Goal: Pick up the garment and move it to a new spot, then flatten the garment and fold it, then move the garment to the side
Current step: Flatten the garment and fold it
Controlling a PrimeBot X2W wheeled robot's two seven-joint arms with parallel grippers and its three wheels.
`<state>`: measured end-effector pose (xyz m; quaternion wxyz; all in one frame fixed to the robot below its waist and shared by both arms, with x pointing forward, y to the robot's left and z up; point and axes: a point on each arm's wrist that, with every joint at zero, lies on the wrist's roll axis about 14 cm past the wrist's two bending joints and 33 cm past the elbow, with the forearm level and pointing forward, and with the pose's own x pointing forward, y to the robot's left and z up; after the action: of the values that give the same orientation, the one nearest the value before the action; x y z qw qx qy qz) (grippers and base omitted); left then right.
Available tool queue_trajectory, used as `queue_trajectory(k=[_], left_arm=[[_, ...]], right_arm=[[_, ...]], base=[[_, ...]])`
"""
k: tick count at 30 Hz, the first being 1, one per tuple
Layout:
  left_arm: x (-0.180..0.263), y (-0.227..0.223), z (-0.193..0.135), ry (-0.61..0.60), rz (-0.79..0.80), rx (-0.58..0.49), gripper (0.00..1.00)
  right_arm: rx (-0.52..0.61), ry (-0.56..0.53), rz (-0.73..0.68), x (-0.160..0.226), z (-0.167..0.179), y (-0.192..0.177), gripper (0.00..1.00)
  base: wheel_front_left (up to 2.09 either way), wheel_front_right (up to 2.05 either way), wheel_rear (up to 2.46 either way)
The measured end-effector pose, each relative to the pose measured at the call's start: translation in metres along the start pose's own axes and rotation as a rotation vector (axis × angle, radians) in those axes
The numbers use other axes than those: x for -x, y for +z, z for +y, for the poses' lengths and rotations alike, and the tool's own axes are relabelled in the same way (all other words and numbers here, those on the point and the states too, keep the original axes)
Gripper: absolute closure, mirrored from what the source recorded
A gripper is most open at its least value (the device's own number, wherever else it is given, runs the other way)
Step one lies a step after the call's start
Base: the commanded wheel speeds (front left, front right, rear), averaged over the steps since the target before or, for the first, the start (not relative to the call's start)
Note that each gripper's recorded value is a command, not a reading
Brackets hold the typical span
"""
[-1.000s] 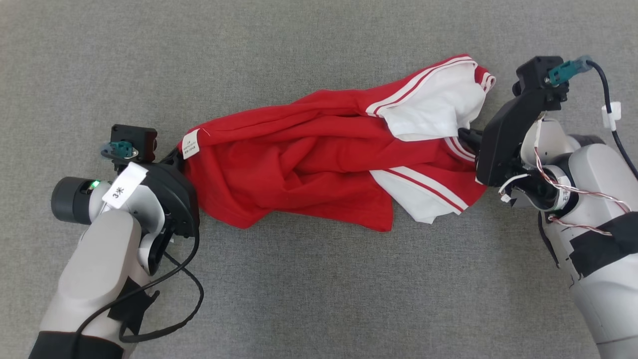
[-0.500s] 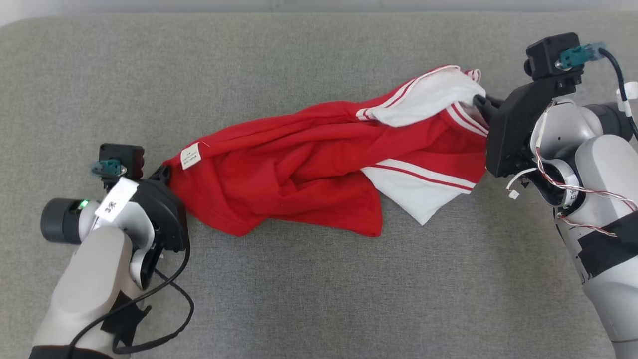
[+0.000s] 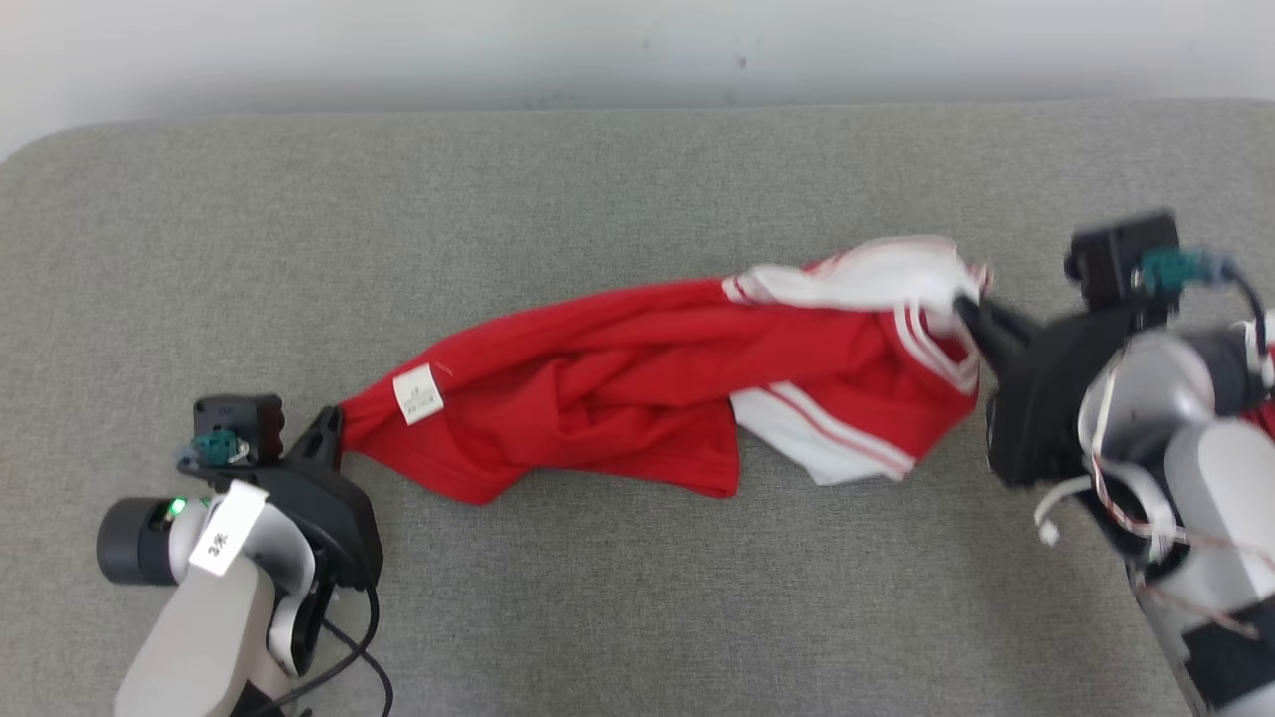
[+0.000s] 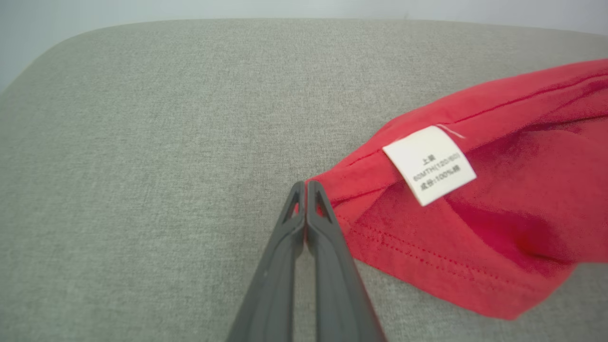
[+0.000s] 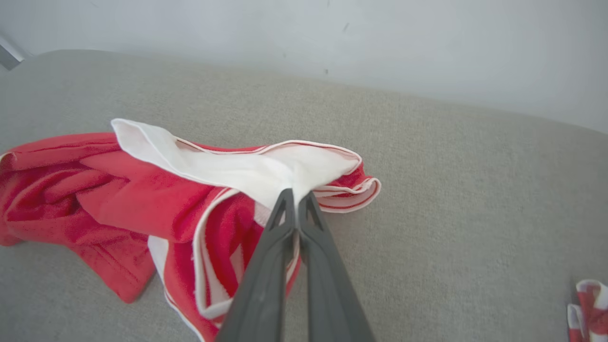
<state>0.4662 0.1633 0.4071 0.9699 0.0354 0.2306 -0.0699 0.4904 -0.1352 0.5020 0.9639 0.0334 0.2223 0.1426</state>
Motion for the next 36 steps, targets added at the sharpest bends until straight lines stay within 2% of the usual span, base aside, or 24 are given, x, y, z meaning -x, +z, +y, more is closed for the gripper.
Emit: queue_trajectory(k=[4, 5, 6, 16, 28, 36], left_arm=[[0.006, -0.008, -0.006, -0.014, 0.009, 0.002, 1.00], [0.006, -0.010, -0.007, -0.017, 0.012, 0.002, 1.00], [0.006, -0.012, -0.008, -0.020, 0.016, 0.001, 1.00], [0.001, -0.010, -0.014, -0.042, 0.018, -0.007, 1.00], [-0.003, -0.007, -0.014, -0.049, 0.023, -0.008, 1.00], [-0.005, -0.006, -0.015, -0.054, 0.030, -0.012, 1.00]], right_arm=[[-0.016, -0.030, 0.131, 0.017, -0.009, -0.048, 1.00], [-0.027, -0.028, 0.156, 0.020, -0.008, -0.058, 0.94], [-0.040, -0.029, 0.176, 0.021, -0.008, -0.066, 0.00], [-0.113, -0.023, 0.235, 0.022, -0.004, -0.083, 0.00], [-0.130, -0.022, 0.145, 0.016, -0.002, -0.055, 0.00], [-0.131, -0.047, 0.138, 0.021, -0.004, -0.057, 0.00]], base=[[0.00, 0.00, 0.00], [0.00, 0.00, 0.00], [0.00, 0.00, 0.00], [0.00, 0.00, 0.00], [0.00, 0.00, 0.00], [0.00, 0.00, 0.00]])
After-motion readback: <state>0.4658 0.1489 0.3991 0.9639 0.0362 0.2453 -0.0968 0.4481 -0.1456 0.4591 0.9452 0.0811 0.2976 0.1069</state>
